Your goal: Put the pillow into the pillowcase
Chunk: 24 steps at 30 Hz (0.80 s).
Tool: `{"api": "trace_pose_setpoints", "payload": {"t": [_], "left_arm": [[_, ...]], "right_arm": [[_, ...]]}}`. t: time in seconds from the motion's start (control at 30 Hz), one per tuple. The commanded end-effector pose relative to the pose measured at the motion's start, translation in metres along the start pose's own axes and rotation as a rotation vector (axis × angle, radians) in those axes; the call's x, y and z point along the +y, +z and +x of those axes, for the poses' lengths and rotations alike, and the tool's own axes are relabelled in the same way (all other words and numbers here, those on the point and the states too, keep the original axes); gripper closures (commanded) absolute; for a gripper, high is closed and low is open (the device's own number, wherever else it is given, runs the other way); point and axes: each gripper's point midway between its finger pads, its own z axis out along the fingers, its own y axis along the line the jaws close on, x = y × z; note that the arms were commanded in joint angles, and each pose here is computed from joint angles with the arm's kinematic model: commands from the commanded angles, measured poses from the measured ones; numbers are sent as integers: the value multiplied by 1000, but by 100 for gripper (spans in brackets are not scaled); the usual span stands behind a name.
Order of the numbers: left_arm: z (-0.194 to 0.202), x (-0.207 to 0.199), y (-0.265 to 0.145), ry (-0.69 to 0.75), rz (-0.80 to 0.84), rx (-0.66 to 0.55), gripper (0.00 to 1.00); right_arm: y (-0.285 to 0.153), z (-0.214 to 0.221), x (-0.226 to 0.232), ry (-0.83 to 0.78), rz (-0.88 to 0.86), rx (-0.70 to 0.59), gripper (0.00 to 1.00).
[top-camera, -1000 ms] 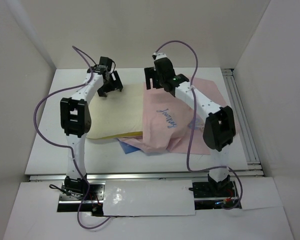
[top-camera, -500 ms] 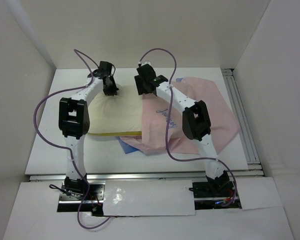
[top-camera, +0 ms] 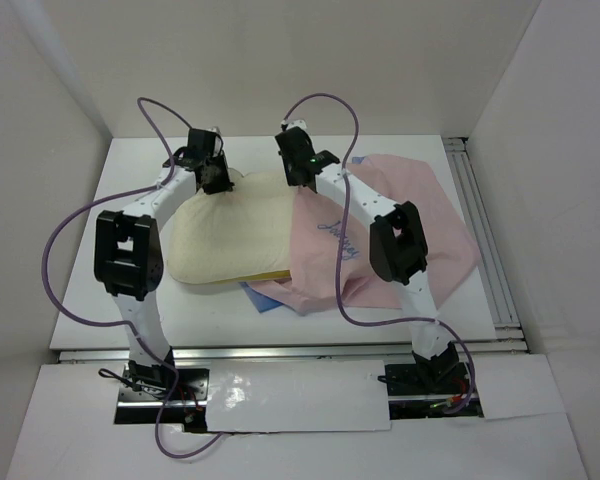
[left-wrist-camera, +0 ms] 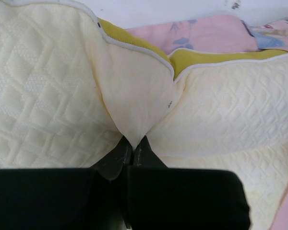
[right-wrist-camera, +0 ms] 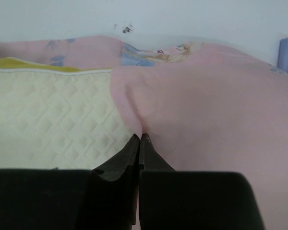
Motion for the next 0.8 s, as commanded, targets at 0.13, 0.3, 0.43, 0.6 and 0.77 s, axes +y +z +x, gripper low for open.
{"api": "trace_pose_setpoints", "payload": {"t": [0.13, 0.3, 0.43, 0.6, 0.77], "left_arm": [[-49, -86, -88, 158, 339, -192, 100], [-70, -124, -151, 217, 468, -338, 100], [-84, -144, -202, 219, 536, -458, 100], [-95, -156, -265, 217, 613, -606, 100], [-88, -151, -299, 197, 629, -714, 100]], "right_arm": [[-94, -98, 55, 34, -359, -258, 100], [-144, -113, 102, -8, -649, -290, 100], [-202, -127, 130, -40, -832, -334, 100], [-275, -143, 153, -73, -1037, -414, 100], [-325, -154, 152, -99, -1122, -491, 100]]}}
